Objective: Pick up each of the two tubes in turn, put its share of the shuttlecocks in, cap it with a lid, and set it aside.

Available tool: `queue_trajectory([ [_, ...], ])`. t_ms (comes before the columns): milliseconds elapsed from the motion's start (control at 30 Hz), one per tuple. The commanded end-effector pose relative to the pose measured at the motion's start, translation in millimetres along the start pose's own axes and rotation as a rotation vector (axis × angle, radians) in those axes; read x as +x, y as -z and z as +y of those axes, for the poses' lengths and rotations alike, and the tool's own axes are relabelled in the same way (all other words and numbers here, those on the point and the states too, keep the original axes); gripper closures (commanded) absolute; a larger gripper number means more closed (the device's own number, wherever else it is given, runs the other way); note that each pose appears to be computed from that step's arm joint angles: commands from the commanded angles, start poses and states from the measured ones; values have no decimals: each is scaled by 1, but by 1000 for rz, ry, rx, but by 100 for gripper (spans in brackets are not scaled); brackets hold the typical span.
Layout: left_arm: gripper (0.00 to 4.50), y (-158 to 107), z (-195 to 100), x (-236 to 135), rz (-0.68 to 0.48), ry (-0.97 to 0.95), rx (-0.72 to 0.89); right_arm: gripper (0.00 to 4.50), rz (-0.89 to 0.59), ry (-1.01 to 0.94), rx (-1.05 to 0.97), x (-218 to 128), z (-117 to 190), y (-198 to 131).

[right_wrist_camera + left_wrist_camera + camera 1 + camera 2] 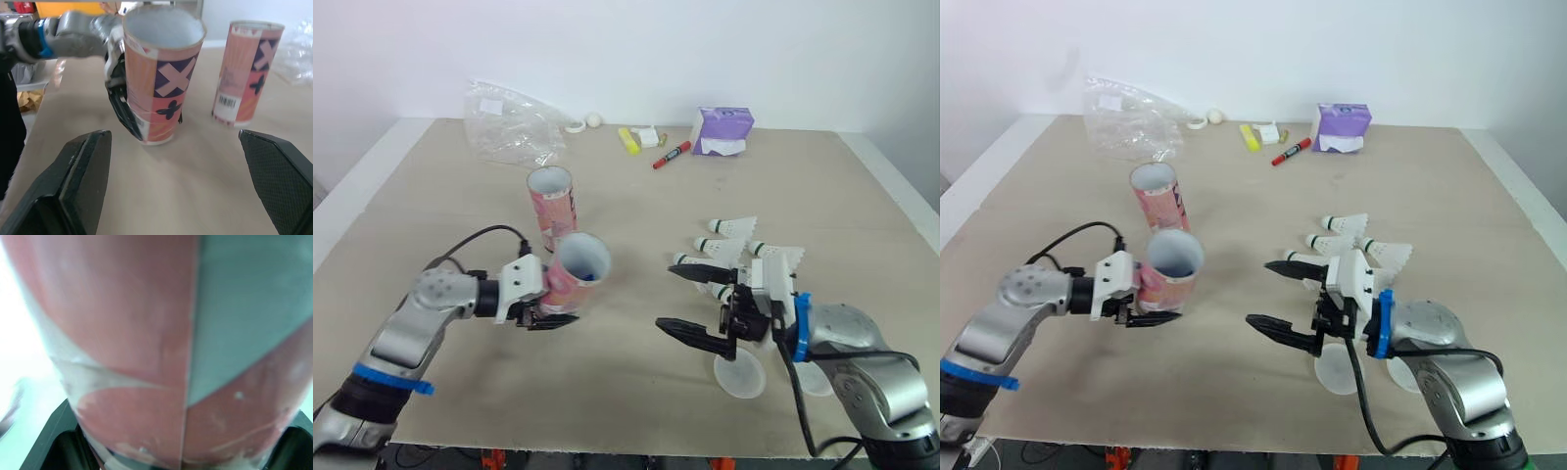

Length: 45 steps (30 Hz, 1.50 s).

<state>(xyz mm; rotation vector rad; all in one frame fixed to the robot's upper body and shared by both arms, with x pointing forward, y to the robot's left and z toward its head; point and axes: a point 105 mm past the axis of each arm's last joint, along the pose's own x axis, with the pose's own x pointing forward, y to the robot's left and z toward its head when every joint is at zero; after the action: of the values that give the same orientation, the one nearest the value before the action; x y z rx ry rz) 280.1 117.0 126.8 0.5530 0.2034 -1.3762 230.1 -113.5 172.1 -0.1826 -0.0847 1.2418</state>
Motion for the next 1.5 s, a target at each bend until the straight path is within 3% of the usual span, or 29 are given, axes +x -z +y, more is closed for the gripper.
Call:
queue_trajectory([
  [33,142,-11,-5,15,77,116,101,0,3,-7,-35,-10,11,-7],
  [233,142,-9,5,29,211,114,190,0,17,49,-33,-16,11,-2],
  [700,142,-12,7,46,278,97,184,0,1,133,6,-21,6,0],
  [1067,142,-7,4,49,299,99,163,0,124,609,110,-81,-6,6],
  [1333,142,-7,6,50,301,100,166,0,152,778,247,-75,11,19],
  [1500,142,-8,10,51,295,91,172,0,145,890,342,-78,6,31],
])
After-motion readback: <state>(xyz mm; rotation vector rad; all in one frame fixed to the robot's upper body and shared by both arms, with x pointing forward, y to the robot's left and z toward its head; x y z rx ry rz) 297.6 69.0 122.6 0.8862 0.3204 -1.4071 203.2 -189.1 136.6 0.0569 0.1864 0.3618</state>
